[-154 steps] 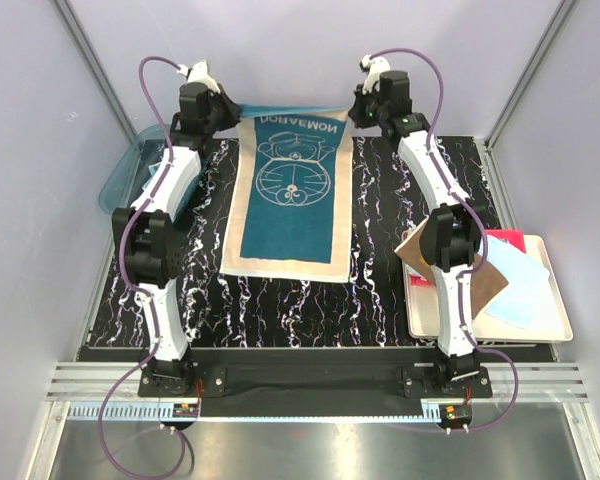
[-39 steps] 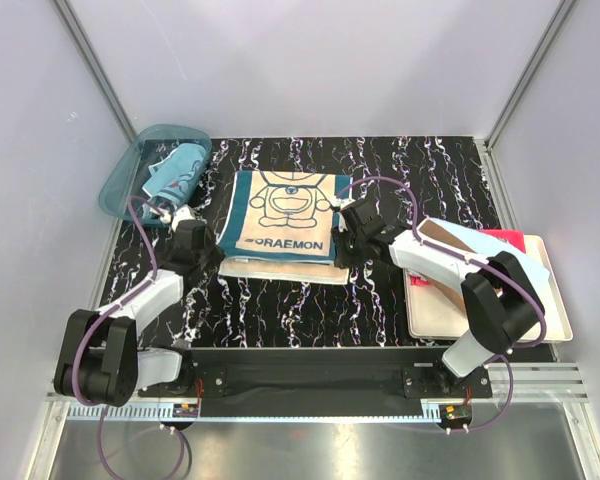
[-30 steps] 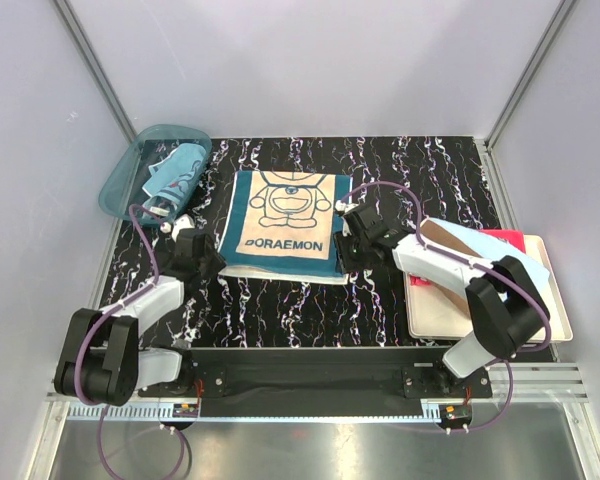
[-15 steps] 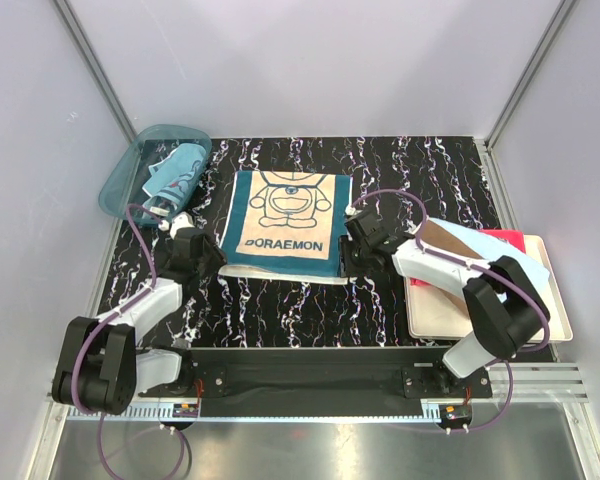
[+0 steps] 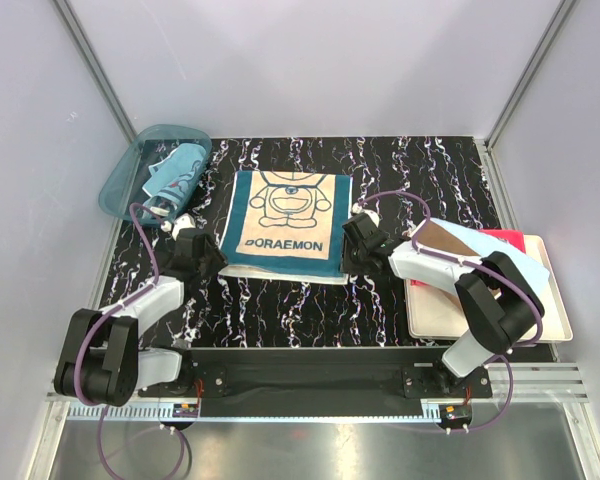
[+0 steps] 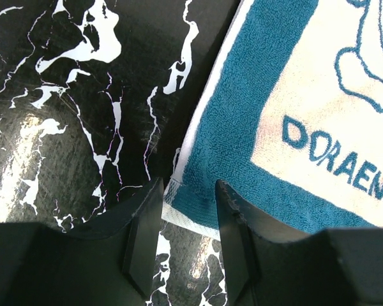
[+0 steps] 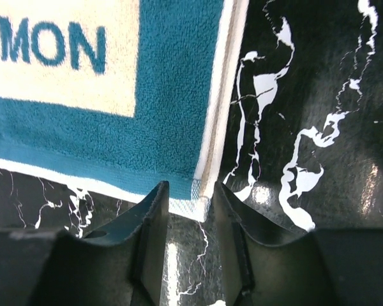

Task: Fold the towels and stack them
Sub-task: Fold the towel

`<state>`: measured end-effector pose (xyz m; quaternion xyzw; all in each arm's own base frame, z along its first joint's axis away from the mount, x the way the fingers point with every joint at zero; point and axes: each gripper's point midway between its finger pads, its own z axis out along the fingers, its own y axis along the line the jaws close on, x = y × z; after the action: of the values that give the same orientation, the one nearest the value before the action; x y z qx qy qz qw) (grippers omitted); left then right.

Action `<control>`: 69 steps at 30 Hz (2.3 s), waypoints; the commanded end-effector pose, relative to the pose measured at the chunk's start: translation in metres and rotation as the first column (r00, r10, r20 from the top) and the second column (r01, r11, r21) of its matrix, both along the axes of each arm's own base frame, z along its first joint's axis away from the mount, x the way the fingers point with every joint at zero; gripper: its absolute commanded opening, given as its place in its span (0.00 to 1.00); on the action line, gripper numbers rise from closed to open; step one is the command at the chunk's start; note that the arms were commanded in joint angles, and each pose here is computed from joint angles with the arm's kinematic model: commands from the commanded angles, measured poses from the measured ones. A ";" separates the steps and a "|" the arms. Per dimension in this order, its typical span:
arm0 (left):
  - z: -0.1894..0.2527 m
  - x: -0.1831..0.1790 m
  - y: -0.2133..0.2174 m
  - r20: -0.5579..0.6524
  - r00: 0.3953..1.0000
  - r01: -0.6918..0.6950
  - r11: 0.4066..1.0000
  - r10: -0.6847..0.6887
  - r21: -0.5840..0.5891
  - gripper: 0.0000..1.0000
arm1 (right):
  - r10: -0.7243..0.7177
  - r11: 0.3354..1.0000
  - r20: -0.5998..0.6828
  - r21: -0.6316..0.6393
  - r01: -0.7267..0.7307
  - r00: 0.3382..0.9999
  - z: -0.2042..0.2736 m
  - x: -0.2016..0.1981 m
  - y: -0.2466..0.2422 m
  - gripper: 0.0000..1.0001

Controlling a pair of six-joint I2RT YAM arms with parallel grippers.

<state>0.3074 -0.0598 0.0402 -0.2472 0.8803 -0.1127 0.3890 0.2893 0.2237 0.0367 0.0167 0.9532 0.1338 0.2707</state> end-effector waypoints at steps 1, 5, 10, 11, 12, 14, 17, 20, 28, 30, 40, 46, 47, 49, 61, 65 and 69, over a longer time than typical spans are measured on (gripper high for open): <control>0.015 0.017 0.001 0.078 0.997 -0.001 1.000 0.001 0.004 0.42 | -0.050 0.999 0.052 0.003 0.050 0.997 0.004 0.012 0.003 0.40; 0.014 0.017 0.001 0.079 0.997 -0.002 1.000 0.001 0.006 0.42 | -0.052 0.999 0.041 0.004 0.052 0.998 -0.001 0.011 0.004 0.37; 0.014 0.017 0.001 0.077 0.997 0.001 1.000 -0.002 0.007 0.42 | -0.056 0.998 0.030 -0.001 0.056 0.998 -0.006 0.011 0.005 0.36; 0.014 0.016 0.001 0.076 0.997 -0.001 1.000 0.000 0.008 0.42 | -0.056 0.998 0.028 -0.003 0.056 0.998 -0.008 0.010 0.004 0.35; 0.013 0.016 0.001 0.074 0.997 -0.001 1.000 0.000 0.008 0.42 | -0.060 0.998 0.030 -0.002 0.060 0.998 -0.006 0.011 0.004 0.34; 0.012 0.016 0.002 0.073 0.997 -0.002 1.000 0.001 0.011 0.42 | -0.058 0.998 0.025 -0.006 0.058 0.998 -0.007 0.011 0.005 0.32; 0.012 0.016 0.002 0.072 0.997 -0.002 1.000 0.001 0.014 0.42 | -0.057 0.998 0.022 -0.010 0.057 0.998 -0.008 0.010 0.005 0.31; 0.012 0.016 0.002 0.072 0.997 -0.001 1.000 0.000 0.015 0.42 | -0.055 0.998 0.020 -0.014 0.056 0.998 -0.009 0.010 0.004 0.30; 0.013 0.016 0.002 0.073 0.997 0.000 1.000 -0.001 0.015 0.40 | -0.052 0.998 0.032 -0.022 0.052 0.998 0.000 0.011 0.003 0.14; 0.013 0.016 0.001 0.074 0.997 0.001 1.000 -0.002 0.013 0.40 | -0.050 0.998 0.036 -0.027 0.051 0.998 0.002 0.011 0.002 0.08; 0.016 0.016 0.003 0.076 0.997 0.004 1.000 -0.006 0.024 0.36 | -0.051 0.999 0.075 -0.013 0.052 0.996 0.027 0.013 0.000 0.00; 0.018 0.017 0.003 0.080 0.997 0.007 1.000 -0.009 0.024 0.29 | -0.051 0.999 0.091 -0.009 0.052 0.994 0.040 0.009 -0.005 0.00; 0.019 0.017 0.002 0.083 0.996 0.008 1.000 -0.010 0.023 0.28 | -0.053 0.998 0.093 -0.014 0.054 0.994 0.041 0.007 -0.007 0.00; 0.020 0.017 0.001 0.086 0.996 0.012 1.000 -0.013 0.020 0.20 | -0.054 0.998 0.094 -0.015 0.055 0.994 0.042 0.007 -0.008 0.00; 0.026 0.015 0.000 0.100 0.995 0.026 0.999 -0.028 0.019 0.00 | -0.043 0.999 0.068 -0.009 0.044 0.997 0.036 0.002 -0.007 0.05; 0.020 0.015 -0.002 0.087 0.996 0.032 0.999 -0.033 0.013 0.00 | -0.032 0.999 0.044 0.000 0.032 0.999 0.024 0.001 0.001 0.18; 0.014 0.014 -0.003 0.076 0.996 0.037 0.999 -0.037 0.009 0.00 | -0.030 0.999 0.028 -0.008 0.031 0.999 0.012 0.003 0.006 0.29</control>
<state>0.3110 -0.0615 0.0468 -0.2317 0.8781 -0.1178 0.4017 0.2845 0.2154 0.0470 0.0302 0.9542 0.1130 0.2753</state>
